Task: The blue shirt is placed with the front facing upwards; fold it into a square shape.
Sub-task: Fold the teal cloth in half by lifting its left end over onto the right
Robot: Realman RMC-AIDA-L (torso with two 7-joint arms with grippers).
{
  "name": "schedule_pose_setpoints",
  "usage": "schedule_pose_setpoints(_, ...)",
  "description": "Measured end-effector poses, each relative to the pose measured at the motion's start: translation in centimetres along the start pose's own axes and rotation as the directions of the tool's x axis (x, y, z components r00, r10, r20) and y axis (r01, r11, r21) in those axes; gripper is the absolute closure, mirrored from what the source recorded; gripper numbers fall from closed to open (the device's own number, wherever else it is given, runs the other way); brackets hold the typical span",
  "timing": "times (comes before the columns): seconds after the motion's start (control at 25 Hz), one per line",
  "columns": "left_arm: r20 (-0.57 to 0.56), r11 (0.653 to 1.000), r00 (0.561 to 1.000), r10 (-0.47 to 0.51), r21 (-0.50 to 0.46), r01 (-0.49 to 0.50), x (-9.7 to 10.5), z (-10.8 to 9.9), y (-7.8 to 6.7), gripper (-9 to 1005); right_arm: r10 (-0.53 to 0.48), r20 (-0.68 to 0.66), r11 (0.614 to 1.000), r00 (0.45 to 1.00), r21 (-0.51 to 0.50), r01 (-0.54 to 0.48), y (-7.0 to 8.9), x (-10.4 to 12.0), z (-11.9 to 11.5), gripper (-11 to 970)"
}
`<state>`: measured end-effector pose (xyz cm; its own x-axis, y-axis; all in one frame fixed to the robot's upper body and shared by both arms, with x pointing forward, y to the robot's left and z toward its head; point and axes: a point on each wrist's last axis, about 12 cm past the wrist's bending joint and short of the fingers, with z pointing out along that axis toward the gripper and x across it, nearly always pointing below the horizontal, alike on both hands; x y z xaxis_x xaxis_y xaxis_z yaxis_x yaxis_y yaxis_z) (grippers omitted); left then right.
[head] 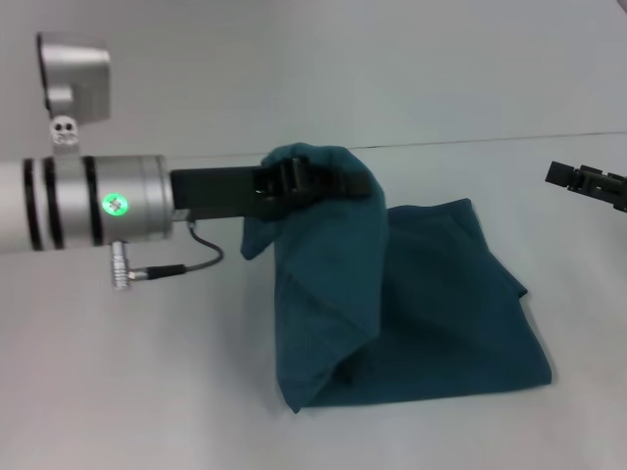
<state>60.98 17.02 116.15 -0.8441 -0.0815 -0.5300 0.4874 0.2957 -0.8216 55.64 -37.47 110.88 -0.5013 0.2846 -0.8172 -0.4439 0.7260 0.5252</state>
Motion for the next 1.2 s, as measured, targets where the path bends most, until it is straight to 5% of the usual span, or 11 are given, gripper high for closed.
schedule_pose_setpoints(0.72, -0.010, 1.000, 1.000, 0.008, 0.006, -0.008, 1.2, 4.7, 0.8, 864, -0.008, 0.006, 1.000, 1.000, -0.009, 0.008, 0.2, -0.5, 0.6, 42)
schedule_pose_setpoints(1.2, 0.068, 1.000, 0.998, -0.012, 0.004, 0.012, 0.8, 4.0, 1.3, 385, -0.007, 0.006, 1.000, 1.000, -0.008, 0.007, 0.2, -0.4, 0.5, 42)
